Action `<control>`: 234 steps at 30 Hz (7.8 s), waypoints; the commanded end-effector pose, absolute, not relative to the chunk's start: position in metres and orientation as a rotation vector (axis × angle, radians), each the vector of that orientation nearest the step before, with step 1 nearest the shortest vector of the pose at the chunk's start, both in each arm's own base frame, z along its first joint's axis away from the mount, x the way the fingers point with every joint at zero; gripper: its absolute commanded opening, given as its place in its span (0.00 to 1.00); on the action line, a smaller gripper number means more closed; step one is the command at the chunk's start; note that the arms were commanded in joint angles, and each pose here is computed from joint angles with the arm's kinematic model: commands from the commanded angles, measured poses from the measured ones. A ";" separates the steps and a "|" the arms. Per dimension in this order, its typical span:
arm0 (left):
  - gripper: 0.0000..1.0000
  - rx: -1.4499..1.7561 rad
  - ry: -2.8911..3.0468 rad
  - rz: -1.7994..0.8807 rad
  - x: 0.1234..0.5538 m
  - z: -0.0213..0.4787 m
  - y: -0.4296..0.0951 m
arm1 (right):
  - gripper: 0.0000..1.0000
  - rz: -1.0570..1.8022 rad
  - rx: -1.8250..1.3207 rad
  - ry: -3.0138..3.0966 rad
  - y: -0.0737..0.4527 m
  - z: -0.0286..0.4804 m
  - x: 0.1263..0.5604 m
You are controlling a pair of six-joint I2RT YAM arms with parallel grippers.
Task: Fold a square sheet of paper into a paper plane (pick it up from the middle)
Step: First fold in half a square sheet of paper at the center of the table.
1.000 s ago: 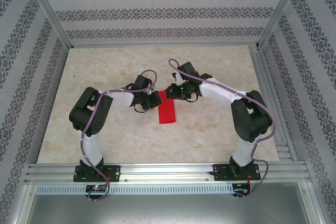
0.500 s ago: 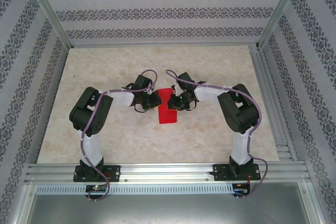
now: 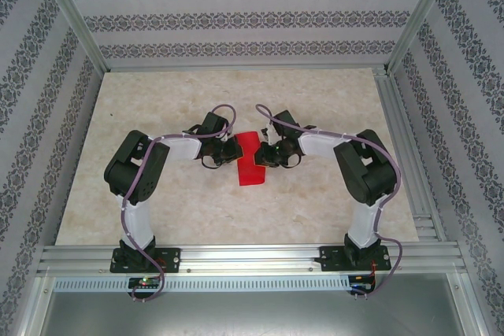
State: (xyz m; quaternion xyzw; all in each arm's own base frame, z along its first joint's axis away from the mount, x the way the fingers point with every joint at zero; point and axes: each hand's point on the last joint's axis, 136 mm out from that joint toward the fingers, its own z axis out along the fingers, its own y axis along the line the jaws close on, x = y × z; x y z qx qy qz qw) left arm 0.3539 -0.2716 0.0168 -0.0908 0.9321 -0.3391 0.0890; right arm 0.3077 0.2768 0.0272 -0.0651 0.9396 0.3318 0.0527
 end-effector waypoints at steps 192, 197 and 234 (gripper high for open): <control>0.04 -0.248 3.021 -0.702 0.306 -0.044 -0.239 | 0.14 0.935 0.107 2.636 0.259 0.037 0.443; 0.04 -0.248 3.020 -0.704 0.306 -0.044 -0.239 | 0.12 0.831 0.181 2.727 0.250 0.001 0.443; 0.23 -0.121 2.723 -1.103 0.345 0.063 -0.294 | 0.13 0.976 -0.034 2.900 0.269 0.003 0.310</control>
